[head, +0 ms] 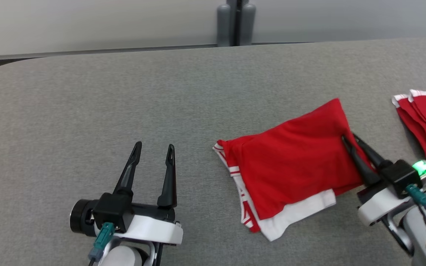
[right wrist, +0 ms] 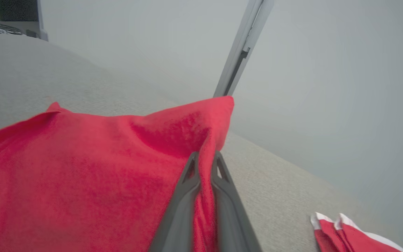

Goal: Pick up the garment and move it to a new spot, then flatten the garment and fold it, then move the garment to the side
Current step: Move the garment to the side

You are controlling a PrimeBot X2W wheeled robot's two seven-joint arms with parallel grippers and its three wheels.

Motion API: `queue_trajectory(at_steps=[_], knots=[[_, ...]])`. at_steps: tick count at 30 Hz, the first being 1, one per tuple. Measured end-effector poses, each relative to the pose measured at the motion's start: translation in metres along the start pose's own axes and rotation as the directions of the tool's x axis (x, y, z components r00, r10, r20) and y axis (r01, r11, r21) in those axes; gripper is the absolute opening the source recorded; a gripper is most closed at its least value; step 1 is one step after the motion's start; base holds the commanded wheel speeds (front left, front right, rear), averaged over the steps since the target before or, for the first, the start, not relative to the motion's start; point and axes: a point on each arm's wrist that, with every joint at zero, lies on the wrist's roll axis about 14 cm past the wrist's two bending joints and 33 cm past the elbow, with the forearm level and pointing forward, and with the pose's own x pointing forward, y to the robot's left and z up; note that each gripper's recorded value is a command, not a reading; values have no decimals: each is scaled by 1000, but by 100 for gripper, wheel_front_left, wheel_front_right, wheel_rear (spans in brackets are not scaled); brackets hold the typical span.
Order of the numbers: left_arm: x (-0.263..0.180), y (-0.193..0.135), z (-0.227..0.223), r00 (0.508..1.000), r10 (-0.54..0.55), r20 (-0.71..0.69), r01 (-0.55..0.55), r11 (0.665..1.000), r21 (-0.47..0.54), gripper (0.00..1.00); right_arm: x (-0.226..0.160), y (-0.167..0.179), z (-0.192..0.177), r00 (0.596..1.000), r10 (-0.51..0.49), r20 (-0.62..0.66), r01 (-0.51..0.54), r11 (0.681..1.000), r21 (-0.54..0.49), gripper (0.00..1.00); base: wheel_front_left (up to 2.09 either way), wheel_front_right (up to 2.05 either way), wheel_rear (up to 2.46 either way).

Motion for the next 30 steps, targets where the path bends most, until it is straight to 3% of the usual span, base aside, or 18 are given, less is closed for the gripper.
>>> queue_trajectory(at_steps=[7, 15, 22, 30], knots=[[41, -59, -3, 981, -193, 31, 193, 981, 2, 100, -28, -98, 9, 991, -136, -17, 129, 971, -202, 0, 0, 0, 0], [84, -101, -41, 946, -325, -2, 325, 945, -33, 100, -54, -207, -18, 919, -370, -133, 331, 911, -248, 0, 0, 0, 0], [97, -110, -83, 930, -360, -66, 357, 932, -63, 100, -76, -257, -57, 836, -481, -264, 402, 864, -304, 0, 0, 0, 0], [99, -106, -108, 926, -361, -113, 356, 932, -69, 100, -85, -279, -89, 771, -530, -354, 433, 843, -319, 0, 0, 0, 0]])
